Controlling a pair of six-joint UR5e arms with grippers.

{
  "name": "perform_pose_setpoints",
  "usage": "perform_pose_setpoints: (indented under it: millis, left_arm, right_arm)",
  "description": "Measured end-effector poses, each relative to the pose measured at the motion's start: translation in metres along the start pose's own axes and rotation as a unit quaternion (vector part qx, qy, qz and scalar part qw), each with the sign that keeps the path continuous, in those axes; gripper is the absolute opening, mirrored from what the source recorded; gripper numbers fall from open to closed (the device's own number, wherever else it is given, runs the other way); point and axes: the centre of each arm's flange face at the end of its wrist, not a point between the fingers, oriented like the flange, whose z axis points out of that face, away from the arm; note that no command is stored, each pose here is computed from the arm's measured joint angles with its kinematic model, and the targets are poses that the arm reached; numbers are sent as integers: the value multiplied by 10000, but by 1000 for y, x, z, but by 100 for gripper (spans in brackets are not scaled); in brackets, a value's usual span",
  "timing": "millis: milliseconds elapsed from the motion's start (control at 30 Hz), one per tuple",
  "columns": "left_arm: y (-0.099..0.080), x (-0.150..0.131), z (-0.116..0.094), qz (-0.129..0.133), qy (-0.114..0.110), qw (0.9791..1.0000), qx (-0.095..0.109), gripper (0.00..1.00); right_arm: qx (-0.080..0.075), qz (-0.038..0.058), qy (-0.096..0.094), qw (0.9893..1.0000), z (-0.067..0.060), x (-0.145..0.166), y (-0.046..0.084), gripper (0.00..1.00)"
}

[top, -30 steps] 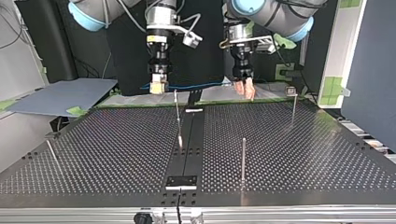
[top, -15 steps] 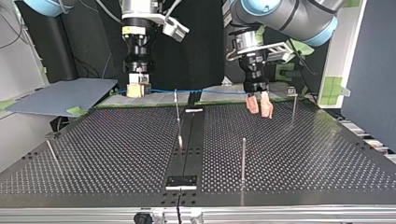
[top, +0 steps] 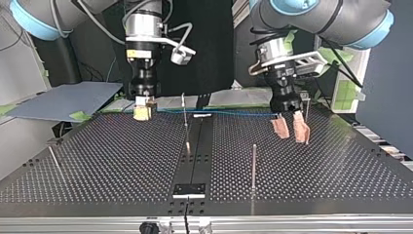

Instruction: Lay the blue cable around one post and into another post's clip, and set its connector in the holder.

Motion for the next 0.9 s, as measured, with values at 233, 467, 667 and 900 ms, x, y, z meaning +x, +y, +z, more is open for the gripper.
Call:
perform_pose_setpoints:
  millis: [233, 467, 667, 900]
  left_arm:
    - [-6, -4, 21, 94, 144, 9998, 133, 100]
    - [-2, -26, 50, 272, 122, 9994, 180, 100]
    - [6, -35, 75, 404, 190, 9989, 172, 100]
    - [6, -22, 99, 525, 517, 9970, 253, 100]
  right_arm:
    - [133, 51, 91, 9999, 15, 14, 4, 3]
    - [6, 90, 239, 9997, 34, 29, 18, 3]
    - [47, 46, 195, 9998, 47, 19, 22, 3]
    - [53, 9, 152, 9999, 60, 10, 25, 3]
